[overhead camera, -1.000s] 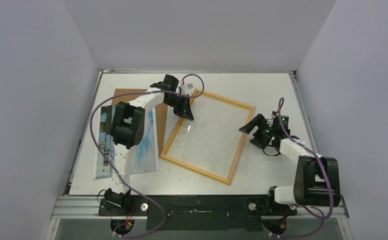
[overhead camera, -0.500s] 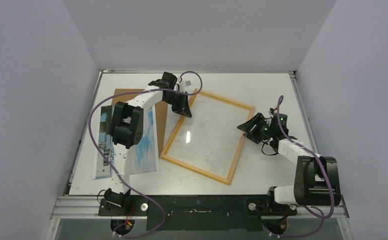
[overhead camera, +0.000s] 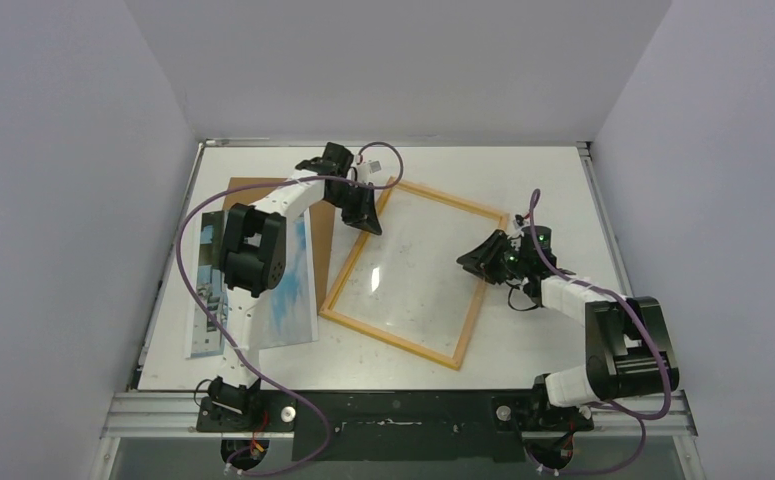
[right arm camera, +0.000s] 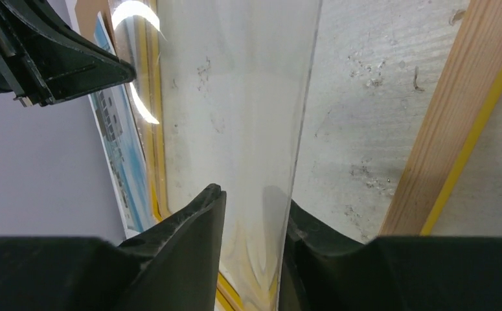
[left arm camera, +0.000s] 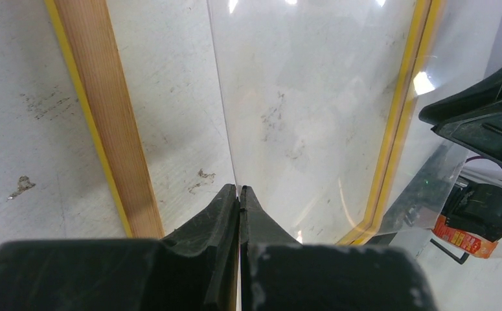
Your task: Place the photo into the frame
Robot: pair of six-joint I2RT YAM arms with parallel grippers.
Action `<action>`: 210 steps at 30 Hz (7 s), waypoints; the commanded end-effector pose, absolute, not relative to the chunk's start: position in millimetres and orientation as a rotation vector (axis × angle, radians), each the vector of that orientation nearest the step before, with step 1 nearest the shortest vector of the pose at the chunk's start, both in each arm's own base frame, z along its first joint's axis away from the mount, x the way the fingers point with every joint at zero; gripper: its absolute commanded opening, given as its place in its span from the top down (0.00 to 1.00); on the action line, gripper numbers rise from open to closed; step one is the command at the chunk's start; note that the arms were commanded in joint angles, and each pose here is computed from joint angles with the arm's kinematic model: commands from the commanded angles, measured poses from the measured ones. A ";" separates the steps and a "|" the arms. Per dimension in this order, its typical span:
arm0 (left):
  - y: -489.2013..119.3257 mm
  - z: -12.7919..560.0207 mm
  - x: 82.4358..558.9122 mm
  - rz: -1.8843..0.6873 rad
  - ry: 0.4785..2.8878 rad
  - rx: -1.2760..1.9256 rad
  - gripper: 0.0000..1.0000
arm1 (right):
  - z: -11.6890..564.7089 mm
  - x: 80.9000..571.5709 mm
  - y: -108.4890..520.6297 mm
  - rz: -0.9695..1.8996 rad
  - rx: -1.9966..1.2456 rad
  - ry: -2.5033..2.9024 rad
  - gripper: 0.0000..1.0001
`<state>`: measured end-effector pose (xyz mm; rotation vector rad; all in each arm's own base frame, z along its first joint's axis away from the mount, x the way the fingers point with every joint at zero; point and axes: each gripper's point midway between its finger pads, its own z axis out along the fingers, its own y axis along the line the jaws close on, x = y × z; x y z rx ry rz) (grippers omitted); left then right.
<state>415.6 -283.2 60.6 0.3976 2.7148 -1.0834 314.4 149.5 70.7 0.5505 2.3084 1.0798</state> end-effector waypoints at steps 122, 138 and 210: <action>-242.8 49.9 421.9 -0.637 2.665 0.568 0.64 | 49.3 301.4 182.1 1.130 0.559 2.371 0.86; -247.6 46.0 413.9 -0.715 2.688 0.577 0.81 | 41.8 307.9 182.0 1.158 0.637 2.340 0.87; -235.2 10.0 386.8 -0.749 2.781 0.574 0.98 | 56.1 326.4 191.3 1.063 0.610 2.231 0.88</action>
